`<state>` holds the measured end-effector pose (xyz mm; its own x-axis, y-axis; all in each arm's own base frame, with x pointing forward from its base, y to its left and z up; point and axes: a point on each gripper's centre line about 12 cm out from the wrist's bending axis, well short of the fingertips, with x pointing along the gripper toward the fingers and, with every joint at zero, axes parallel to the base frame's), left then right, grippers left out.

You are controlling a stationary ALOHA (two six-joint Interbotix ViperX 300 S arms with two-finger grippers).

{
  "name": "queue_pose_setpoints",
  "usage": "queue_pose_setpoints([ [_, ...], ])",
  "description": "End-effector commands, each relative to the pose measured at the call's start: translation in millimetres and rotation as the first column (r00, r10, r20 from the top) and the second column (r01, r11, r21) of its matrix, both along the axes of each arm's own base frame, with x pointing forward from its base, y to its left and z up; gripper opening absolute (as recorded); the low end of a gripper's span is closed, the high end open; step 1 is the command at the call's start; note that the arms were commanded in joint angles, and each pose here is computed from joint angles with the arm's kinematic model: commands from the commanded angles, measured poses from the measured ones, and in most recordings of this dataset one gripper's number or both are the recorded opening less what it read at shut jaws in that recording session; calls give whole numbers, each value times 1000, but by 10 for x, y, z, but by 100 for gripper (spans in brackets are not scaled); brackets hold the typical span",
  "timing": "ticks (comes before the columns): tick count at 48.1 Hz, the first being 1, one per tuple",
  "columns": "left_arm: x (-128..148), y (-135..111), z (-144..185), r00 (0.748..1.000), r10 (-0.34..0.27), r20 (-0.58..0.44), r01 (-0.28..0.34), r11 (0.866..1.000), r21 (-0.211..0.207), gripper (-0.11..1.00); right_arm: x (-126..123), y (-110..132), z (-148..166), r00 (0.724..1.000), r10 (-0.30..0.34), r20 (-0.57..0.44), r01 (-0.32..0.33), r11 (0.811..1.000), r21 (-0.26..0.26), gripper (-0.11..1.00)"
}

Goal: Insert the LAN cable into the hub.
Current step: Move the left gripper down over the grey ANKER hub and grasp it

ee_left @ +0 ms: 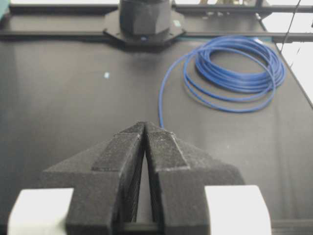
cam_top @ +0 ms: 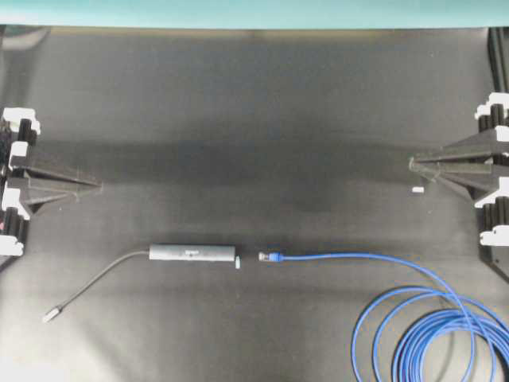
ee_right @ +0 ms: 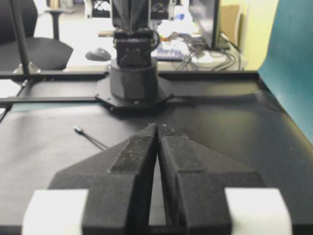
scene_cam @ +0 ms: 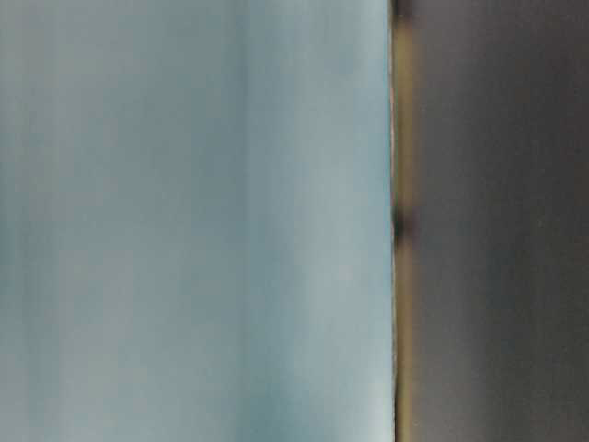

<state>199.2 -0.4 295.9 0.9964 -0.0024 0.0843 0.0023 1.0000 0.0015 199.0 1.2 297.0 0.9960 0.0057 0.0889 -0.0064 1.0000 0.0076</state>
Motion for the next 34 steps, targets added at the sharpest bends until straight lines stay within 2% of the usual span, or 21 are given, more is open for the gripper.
queue_pose_setpoints([
  [1,130,34,-86,999,13,-39,-12,1000,28,6,51,-38,-38,1000,-19,-23,19,1000,0,3],
  [5,233,5,-150,999,-2,-45,4,1000,27,0,132,-24,-152,994,-10,-112,16,999,47,1],
  [11,381,-59,-243,998,-31,-60,33,999,24,0,287,57,-316,970,30,-240,-5,995,103,0],
  [20,562,-93,-415,995,-46,-85,48,999,20,0,472,197,-520,934,86,-347,-28,985,170,0],
  [26,601,-76,-534,998,-42,-56,43,999,15,0,582,227,-598,917,95,-386,-18,980,197,0],
  [30,625,-83,-598,998,-46,-45,47,999,3,0,661,235,-611,911,94,-402,-16,981,195,0],
  [34,655,-100,-714,995,-55,-80,53,998,-20,1,720,241,-638,902,94,-421,-11,981,196,0],
])
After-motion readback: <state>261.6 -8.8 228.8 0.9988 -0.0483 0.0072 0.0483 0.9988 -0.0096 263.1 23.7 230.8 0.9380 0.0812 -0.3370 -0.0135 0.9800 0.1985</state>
